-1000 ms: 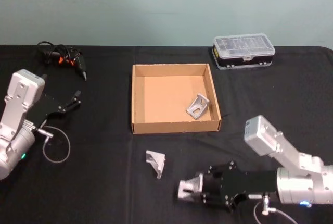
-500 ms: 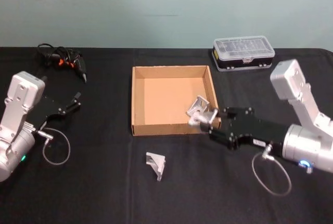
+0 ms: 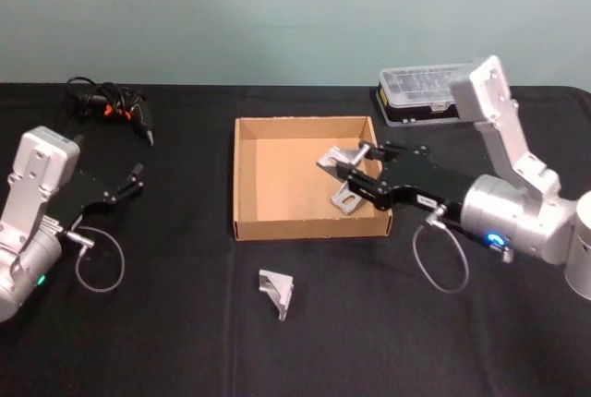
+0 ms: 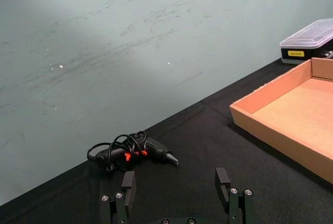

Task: Use one hand to pick up the angle iron from the table and place it into the box.

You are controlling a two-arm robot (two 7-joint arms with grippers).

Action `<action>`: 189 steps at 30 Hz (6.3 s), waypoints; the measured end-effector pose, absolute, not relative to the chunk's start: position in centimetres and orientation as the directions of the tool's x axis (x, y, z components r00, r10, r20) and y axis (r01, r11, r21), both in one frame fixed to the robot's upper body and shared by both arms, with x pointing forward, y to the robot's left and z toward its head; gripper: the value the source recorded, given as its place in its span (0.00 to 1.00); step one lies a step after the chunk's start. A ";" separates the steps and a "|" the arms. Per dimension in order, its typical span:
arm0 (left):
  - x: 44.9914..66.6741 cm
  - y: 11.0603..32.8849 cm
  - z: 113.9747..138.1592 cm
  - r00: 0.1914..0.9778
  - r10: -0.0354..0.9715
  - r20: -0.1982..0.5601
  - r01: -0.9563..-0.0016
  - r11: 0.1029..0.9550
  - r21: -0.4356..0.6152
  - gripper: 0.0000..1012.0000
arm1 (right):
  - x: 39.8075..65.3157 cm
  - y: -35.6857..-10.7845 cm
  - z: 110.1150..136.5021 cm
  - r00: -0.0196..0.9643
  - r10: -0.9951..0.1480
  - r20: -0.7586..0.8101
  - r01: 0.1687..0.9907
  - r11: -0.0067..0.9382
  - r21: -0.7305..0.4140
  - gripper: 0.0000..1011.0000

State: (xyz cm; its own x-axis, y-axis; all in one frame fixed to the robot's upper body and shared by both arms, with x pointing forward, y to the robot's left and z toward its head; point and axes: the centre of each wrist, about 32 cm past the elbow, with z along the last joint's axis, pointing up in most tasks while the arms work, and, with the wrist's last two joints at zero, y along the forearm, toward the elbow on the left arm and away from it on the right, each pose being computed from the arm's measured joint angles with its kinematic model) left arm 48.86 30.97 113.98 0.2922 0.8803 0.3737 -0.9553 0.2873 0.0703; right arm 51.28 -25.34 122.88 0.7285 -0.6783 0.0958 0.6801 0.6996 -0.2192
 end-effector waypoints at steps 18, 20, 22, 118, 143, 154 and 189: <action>48.9 31.0 114.0 0.292 0.880 0.374 -0.955 0.287 0.070 0.99 | 55.4 -20.0 121.5 0.718 -0.688 0.106 0.682 0.665 -0.305 0.46; 48.9 31.0 114.0 0.292 0.880 0.374 -0.955 0.287 0.070 0.99 | 55.7 -19.5 121.2 0.715 -0.691 0.111 0.683 0.656 -0.320 0.46; 48.9 31.0 114.0 0.292 0.880 0.374 -0.955 0.287 0.070 0.99 | 55.9 -19.2 121.0 0.713 -0.692 0.112 0.684 0.651 -0.328 0.46; 48.9 31.0 114.0 0.292 0.880 0.374 -0.955 0.287 0.070 0.99 | 47.7 -28.0 120.6 0.837 -0.530 0.133 0.546 0.796 -0.263 0.99; 48.9 31.0 114.0 0.292 0.880 0.374 -0.955 0.287 0.070 0.99 | 47.4 -24.6 116.5 0.900 -0.427 0.086 0.427 0.824 -0.372 0.99; 48.9 31.0 114.0 0.292 0.880 0.374 -0.955 0.287 0.070 0.99 | 47.8 -23.3 115.7 0.902 -0.425 0.074 0.419 0.823 -0.383 0.99; 48.9 31.0 114.0 0.292 0.880 0.374 -0.955 0.287 0.070 0.99 | 49.3 -21.0 114.5 0.901 -0.429 0.066 0.418 0.816 -0.400 0.99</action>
State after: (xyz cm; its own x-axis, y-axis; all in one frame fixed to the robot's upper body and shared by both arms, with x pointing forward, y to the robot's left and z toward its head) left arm 48.86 30.97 113.98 0.2923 0.8803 0.3738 -0.9552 0.2874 0.0703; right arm 49.25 -21.05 114.51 0.9008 -0.4292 0.0656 0.4178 0.8157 -0.4001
